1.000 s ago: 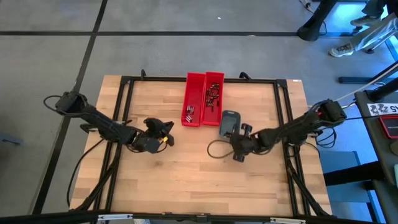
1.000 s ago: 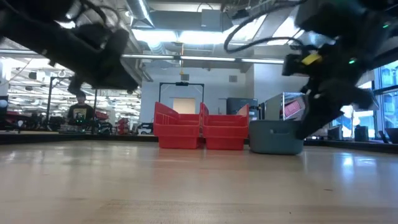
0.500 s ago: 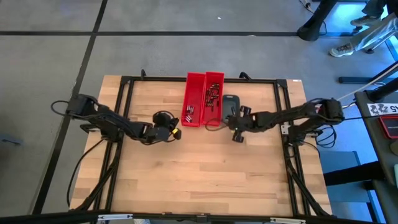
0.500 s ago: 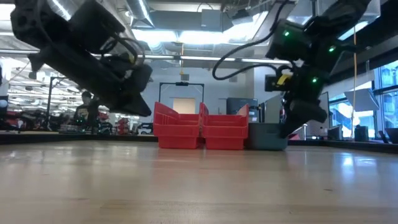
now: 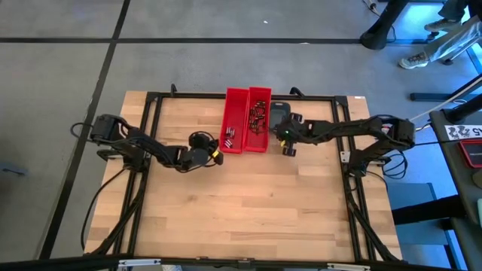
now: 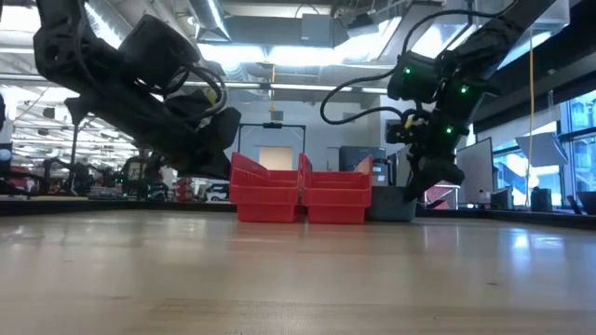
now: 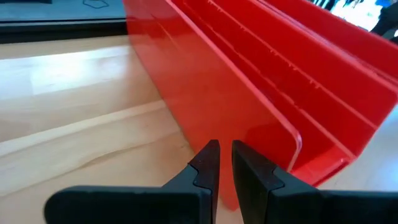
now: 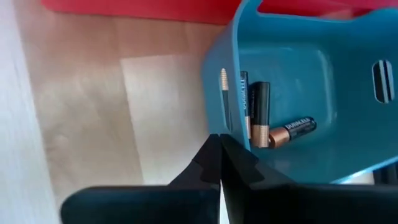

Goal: Sort batteries
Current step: Adjust the blue bin

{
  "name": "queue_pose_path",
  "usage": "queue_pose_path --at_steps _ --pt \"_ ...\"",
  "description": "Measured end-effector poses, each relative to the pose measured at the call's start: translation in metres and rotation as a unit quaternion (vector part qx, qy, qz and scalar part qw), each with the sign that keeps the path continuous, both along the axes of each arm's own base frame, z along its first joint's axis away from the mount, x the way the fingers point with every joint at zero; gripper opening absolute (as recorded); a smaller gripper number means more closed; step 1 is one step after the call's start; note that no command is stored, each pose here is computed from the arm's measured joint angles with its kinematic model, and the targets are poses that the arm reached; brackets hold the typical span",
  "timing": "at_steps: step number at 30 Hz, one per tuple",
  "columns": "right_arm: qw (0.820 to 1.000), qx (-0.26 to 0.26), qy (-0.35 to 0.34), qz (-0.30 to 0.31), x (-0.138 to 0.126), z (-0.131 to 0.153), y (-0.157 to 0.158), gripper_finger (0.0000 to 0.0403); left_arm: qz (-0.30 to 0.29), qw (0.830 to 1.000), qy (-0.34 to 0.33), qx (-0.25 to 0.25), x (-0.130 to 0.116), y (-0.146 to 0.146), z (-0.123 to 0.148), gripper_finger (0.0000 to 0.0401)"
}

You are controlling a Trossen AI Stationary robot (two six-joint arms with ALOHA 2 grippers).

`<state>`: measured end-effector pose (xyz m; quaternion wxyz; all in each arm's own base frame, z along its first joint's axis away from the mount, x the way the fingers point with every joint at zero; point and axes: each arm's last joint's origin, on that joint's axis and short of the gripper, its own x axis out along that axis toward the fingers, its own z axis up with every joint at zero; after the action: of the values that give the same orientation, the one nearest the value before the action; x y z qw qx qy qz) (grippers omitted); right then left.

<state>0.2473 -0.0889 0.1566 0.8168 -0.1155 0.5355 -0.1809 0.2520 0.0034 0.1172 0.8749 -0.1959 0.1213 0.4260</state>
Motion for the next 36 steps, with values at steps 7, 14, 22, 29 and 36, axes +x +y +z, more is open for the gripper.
queue_pose_path --at_steps 7,14,22,29,36 --pt "1.000 -0.017 -0.018 0.004 -0.005 0.015 0.001 0.0001 0.010 1.000 -0.013 0.013 0.004 0.009 0.002 0.0033" --pt "0.999 0.018 -0.031 -0.017 -0.026 0.037 0.009 0.0001 0.010 1.000 -0.008 0.020 0.004 0.011 0.002 0.0033" --pt "0.997 0.068 -0.013 -0.029 -0.050 0.050 0.019 0.0001 -0.009 1.000 -0.003 0.023 0.004 0.002 0.003 0.0033" --pt "0.996 0.061 -0.031 -0.050 -0.074 0.069 0.021 0.0001 -0.025 0.999 -0.002 0.024 -0.003 -0.005 0.017 0.0033" --pt "0.984 0.061 -0.090 -0.140 -0.105 0.064 -0.005 0.0001 -0.016 1.000 0.018 0.018 -0.018 -0.006 0.032 0.0033"
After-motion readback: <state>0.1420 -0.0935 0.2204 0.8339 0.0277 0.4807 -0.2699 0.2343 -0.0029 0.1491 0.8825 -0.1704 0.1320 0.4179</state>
